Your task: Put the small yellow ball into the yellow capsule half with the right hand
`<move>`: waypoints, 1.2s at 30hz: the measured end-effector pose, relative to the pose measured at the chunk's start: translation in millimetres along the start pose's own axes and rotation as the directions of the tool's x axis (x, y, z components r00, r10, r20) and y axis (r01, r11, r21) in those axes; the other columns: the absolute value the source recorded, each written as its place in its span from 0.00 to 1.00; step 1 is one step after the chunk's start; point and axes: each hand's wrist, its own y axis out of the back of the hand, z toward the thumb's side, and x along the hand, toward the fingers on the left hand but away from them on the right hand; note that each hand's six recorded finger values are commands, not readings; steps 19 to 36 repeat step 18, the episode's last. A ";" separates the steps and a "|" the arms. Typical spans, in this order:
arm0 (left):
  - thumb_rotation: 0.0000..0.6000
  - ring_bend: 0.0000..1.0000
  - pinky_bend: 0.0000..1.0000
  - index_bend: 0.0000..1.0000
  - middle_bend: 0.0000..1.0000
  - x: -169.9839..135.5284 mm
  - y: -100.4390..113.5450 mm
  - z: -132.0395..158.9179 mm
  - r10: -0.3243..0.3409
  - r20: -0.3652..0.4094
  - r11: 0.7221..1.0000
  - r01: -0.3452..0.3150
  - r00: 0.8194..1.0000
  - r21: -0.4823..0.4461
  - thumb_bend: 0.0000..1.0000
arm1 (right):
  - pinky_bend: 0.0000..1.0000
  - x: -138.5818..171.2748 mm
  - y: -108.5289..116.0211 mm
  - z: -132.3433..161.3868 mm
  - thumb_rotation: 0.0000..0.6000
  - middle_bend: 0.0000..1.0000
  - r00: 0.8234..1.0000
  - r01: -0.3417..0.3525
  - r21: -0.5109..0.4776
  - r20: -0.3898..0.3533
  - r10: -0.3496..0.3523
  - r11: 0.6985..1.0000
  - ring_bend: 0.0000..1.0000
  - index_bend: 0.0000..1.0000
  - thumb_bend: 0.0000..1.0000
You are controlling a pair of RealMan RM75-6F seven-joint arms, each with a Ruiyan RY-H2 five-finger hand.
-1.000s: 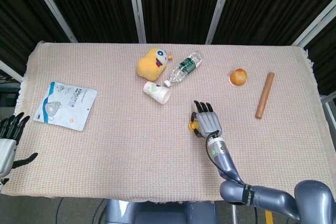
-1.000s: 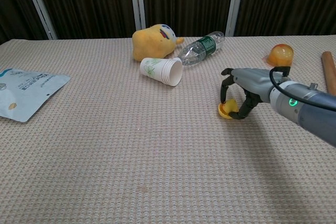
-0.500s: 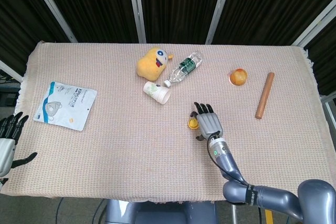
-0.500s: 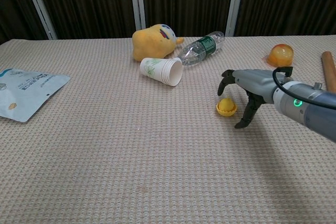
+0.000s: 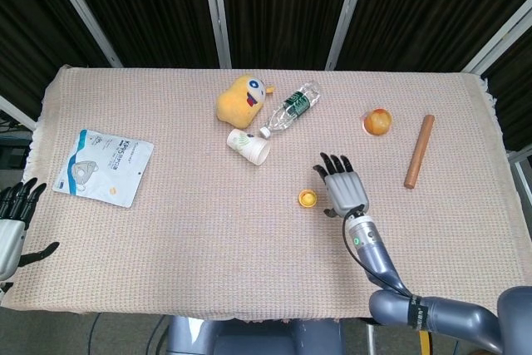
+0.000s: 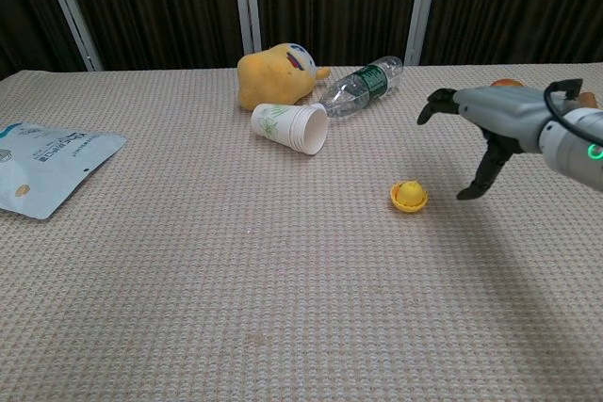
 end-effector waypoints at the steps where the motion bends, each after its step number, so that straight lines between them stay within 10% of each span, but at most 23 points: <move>1: 1.00 0.00 0.08 0.00 0.00 0.0 -0.2 0.0 -0.001 0.000 1.000 0.001 1.000 0.000 0.00 | 0.00 2.7 6.0 -5.5 1.00 0.00 1.000 0.013 0.005 0.004 -0.013 1.000 0.00 0.15 0.00; 11: 1.00 0.00 0.08 0.00 0.00 -1.8 0.1 -2.1 0.002 -0.007 1.000 -0.001 1.000 0.013 0.00 | 0.00 66.1 72.8 -101.8 1.00 0.00 0.979 0.174 0.004 0.111 -0.173 0.985 0.00 0.12 0.00; 18: 1.00 0.00 0.08 0.00 0.00 -1.6 -0.3 -0.6 -0.004 -0.010 1.000 0.004 1.000 0.023 0.00 | 0.00 137.0 70.7 -158.8 1.00 0.00 0.944 0.279 -0.001 0.185 -0.274 0.960 0.00 0.12 0.00; 36: 1.00 0.00 0.08 0.00 0.00 -1.6 -0.3 -0.6 -0.004 -0.010 1.000 0.004 1.000 0.023 0.00 | 0.00 137.0 70.7 -158.8 1.00 0.00 0.944 0.279 -0.001 0.185 -0.274 0.960 0.00 0.12 0.00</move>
